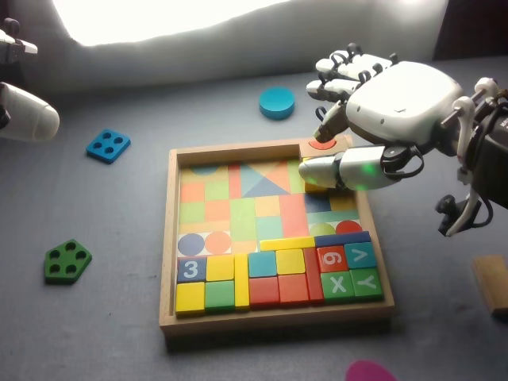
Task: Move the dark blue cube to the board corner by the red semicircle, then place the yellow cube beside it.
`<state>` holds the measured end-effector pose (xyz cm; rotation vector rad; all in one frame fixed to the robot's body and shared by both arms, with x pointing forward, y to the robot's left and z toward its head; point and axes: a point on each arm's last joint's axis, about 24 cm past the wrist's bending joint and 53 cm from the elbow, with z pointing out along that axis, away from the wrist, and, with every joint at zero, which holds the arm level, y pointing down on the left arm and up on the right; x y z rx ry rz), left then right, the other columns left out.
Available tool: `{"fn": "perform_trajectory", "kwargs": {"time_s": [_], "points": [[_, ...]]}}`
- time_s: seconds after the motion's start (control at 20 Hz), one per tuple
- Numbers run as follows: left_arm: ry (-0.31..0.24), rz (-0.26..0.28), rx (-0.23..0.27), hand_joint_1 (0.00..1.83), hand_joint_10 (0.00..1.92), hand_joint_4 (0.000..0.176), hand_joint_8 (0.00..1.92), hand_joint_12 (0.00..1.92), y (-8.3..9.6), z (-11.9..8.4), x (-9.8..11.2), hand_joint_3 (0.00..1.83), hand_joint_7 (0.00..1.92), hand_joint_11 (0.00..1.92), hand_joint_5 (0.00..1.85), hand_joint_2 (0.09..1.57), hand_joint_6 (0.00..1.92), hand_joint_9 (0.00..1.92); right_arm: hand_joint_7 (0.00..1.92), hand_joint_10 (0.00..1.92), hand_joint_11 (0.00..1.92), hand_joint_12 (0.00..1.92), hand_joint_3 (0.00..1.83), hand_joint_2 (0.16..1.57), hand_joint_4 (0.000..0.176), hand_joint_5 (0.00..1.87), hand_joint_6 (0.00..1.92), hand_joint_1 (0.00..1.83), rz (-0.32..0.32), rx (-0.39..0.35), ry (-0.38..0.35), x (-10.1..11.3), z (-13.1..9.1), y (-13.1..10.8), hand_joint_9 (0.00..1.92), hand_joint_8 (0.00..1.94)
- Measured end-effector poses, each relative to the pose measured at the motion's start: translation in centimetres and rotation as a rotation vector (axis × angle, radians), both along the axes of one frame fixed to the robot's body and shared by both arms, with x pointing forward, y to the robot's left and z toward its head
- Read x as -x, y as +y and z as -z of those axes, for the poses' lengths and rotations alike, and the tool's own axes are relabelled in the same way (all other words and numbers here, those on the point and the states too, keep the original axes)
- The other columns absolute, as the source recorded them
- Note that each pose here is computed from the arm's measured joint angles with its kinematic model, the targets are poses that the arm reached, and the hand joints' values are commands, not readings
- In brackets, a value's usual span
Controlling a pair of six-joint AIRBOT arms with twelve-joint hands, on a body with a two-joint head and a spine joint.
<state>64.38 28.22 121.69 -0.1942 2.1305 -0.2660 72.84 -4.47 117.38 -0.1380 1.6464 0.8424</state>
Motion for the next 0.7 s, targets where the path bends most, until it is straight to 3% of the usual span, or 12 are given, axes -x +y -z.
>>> {"fn": "perform_trajectory", "kwargs": {"time_s": [0.15, 0.3, 0.5, 0.55, 0.6, 0.65, 0.7], "points": [[0.000, 0.000, 0.000, 0.00, 0.00, 0.000, 0.00, 0.21, 0.0, 0.0, 0.0, 0.00, 0.08, 0.00, 0.02, 1.13, 0.00, 0.07, 0.22, 0.00, 0.00, 0.00, 0.00, 1.14, 0.000, 0.81, 0.00, 0.00, 0.002, -0.033, -0.005, -0.3, -1.4, 0.1, 0.01, 0.00], [0.000, 0.000, -0.001, 0.00, 0.00, 0.000, 0.00, 0.24, 0.0, 0.0, 0.0, 0.00, 0.09, 0.00, 0.03, 1.14, 0.00, 0.08, 0.23, 0.01, 0.00, 0.00, 0.00, 1.14, 0.000, 0.80, 0.00, 0.00, 0.025, -0.061, 0.023, -0.5, -2.6, -1.7, 0.03, 0.01], [0.005, 0.000, 0.001, 0.00, 0.00, 0.000, 0.00, 0.29, 0.0, 0.1, 0.1, 0.00, 0.10, 0.00, 0.03, 1.13, 0.00, 0.09, 0.30, 0.04, 0.04, 0.02, 0.00, 1.14, 0.000, 0.75, 0.00, 0.00, 0.027, -0.059, 0.035, 1.3, -3.7, -3.6, 0.10, 0.03], [0.006, 0.001, -0.003, 0.00, 0.01, 0.000, 0.01, 0.35, 0.0, 0.1, 0.1, 0.00, 0.11, 0.00, 0.05, 1.12, 0.01, 0.11, 0.32, 0.01, 0.01, 0.29, 0.00, 1.15, 0.000, 0.74, 0.00, 0.00, 0.023, -0.056, 0.039, 2.2, -3.9, -4.1, 0.15, 0.02], [0.007, 0.002, -0.007, 0.00, 0.01, 0.000, 0.01, 0.35, 0.0, 0.2, 0.1, 0.00, 0.11, 0.00, 0.05, 1.12, 0.01, 0.11, 0.32, 0.01, 0.01, 0.29, 0.00, 1.15, 0.000, 0.74, 0.00, 0.00, 0.021, -0.054, 0.041, 2.7, -4.0, -4.3, 0.15, 0.02], [0.010, -0.001, -0.014, 0.00, 0.02, 0.000, 0.01, 0.54, 0.2, 0.2, 0.1, 0.00, 0.17, 0.00, 0.08, 1.13, 0.01, 0.18, 0.33, 0.01, 0.00, 0.60, 0.00, 1.14, 0.000, 0.68, 0.00, 0.00, 0.015, -0.050, 0.044, 3.9, -4.5, -4.9, 0.20, 0.01], [0.013, -0.002, -0.018, 0.00, 0.03, 0.000, 0.02, 0.66, 0.3, 0.3, 0.2, 0.00, 0.22, 0.00, 0.10, 1.12, 0.01, 0.23, 0.33, 0.01, 0.00, 0.67, 0.00, 1.14, 0.000, 0.65, 0.00, 0.00, 0.010, -0.048, 0.039, 4.8, -5.1, -5.3, 0.21, 0.00]]}}
